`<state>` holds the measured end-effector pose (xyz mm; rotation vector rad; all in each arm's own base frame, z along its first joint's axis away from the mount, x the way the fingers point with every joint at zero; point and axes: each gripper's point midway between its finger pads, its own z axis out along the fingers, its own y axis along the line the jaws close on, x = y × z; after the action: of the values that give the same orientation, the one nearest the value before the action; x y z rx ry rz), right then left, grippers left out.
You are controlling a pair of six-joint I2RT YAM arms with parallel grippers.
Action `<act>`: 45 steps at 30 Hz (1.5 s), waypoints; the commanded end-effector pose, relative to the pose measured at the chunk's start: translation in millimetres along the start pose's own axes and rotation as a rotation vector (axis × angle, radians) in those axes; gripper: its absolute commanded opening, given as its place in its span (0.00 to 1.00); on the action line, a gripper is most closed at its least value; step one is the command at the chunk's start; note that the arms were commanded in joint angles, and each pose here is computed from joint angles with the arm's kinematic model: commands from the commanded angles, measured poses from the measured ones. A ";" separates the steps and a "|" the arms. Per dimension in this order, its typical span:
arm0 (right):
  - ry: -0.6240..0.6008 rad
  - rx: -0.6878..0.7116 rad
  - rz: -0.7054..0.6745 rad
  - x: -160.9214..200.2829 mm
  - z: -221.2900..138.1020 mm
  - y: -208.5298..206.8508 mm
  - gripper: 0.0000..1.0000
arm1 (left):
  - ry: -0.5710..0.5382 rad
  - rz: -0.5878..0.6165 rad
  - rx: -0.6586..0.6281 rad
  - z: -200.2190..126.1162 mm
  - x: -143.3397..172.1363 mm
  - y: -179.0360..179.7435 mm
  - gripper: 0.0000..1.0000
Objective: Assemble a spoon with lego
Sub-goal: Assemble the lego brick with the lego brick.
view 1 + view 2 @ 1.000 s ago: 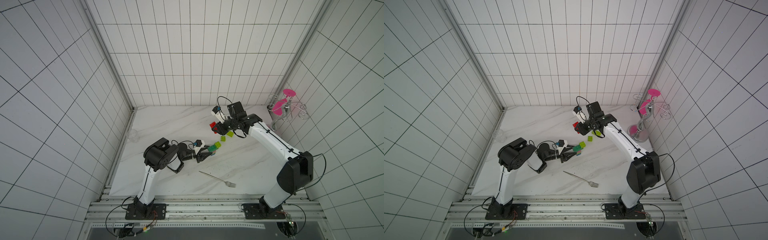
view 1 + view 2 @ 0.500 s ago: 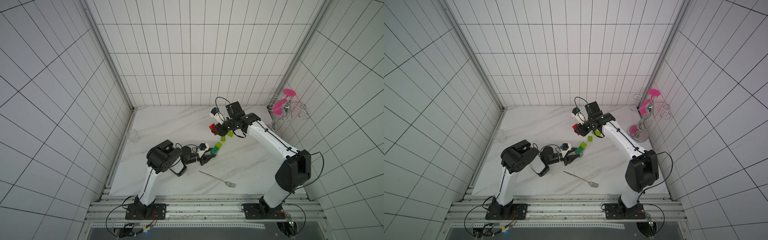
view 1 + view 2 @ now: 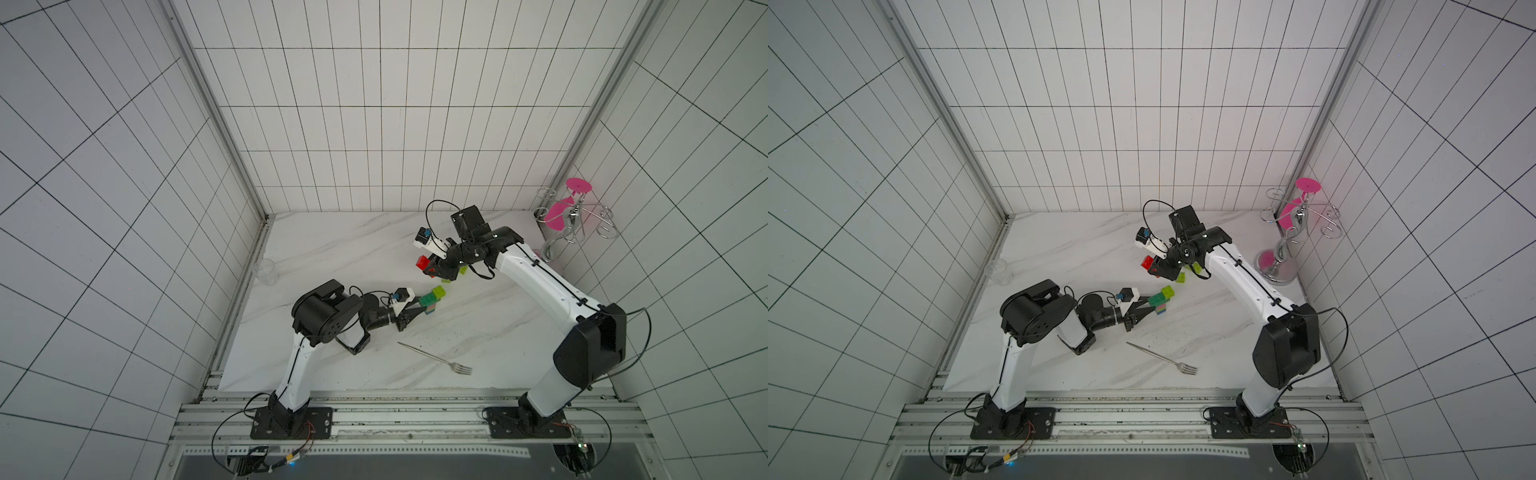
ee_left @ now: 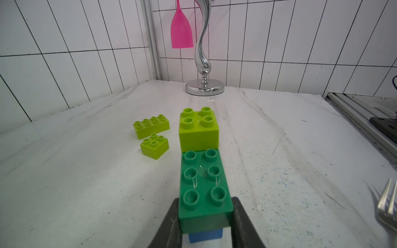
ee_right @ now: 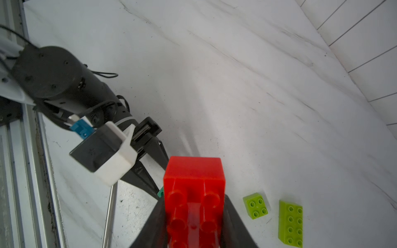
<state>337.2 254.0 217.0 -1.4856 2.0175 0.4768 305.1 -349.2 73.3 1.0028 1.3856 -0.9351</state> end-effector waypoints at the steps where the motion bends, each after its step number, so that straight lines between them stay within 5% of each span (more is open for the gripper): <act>1: 0.053 -0.214 -0.148 24.0 2.0 45.3 0.11 | 0.003 -0.038 0.071 -8.1 -2.1 -8.1 0.29; 5: 0.081 -0.324 -0.244 38.8 12.1 64.3 0.11 | -0.009 -0.061 0.106 -11.9 -7.5 -6.3 0.29; 21: 0.238 -0.338 -0.358 58.5 62.0 50.9 0.11 | -0.013 -0.068 0.187 -11.4 -8.0 -17.4 0.34; 35: 0.247 -0.298 -0.377 67.3 66.9 49.6 0.11 | -0.008 -0.061 0.119 -15.2 -8.9 -10.4 0.62; 45: 0.287 -0.260 -0.382 65.9 55.3 58.2 0.11 | 0.013 -0.065 -0.017 -46.7 -17.9 -10.7 0.71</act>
<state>299.5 261.6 134.3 -2.1073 1.8298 0.4020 276.9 -319.9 82.3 1.0120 1.4426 -1.0286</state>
